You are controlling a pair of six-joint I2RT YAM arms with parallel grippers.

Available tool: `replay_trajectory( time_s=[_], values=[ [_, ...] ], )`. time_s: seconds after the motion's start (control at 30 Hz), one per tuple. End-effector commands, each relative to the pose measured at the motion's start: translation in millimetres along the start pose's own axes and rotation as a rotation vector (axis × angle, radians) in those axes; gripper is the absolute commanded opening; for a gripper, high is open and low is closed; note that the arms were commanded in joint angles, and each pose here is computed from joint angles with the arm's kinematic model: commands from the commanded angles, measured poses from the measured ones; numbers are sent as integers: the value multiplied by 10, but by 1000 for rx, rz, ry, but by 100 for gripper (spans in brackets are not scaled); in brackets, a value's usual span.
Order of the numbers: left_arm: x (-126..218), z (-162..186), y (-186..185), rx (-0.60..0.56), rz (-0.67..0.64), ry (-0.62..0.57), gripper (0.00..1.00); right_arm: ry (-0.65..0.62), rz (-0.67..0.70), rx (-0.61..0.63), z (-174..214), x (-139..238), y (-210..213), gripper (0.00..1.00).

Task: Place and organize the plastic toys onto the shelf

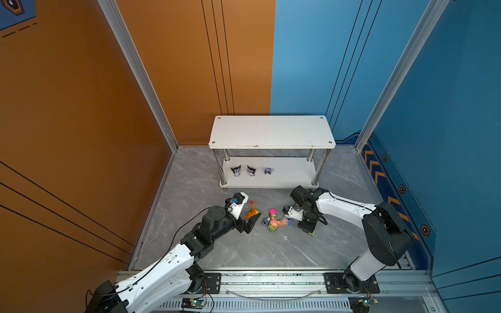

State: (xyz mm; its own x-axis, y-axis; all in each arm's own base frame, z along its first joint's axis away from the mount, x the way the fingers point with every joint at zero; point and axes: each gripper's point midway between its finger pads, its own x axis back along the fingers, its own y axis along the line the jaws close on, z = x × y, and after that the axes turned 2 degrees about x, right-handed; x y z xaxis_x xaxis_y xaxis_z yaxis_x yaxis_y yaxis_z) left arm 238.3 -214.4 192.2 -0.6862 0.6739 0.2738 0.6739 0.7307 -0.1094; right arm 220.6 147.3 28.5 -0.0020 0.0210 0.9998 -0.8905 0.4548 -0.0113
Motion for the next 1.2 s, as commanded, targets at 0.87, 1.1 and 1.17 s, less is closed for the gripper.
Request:
replay_trajectory(
  time_s=[0.87, 1.1, 1.17],
  values=[
    [-32, -75, -46, 19, 39, -26, 98, -123, 38, -199, 89, 307, -5, 74],
    [-15, -86, -52, 20, 41, -30, 98, -47, 67, -194, 191, 184, -22, 76],
    [-6, -79, -43, 20, 37, -30, 98, -22, 61, -192, 224, 132, -4, 77]
  ],
)
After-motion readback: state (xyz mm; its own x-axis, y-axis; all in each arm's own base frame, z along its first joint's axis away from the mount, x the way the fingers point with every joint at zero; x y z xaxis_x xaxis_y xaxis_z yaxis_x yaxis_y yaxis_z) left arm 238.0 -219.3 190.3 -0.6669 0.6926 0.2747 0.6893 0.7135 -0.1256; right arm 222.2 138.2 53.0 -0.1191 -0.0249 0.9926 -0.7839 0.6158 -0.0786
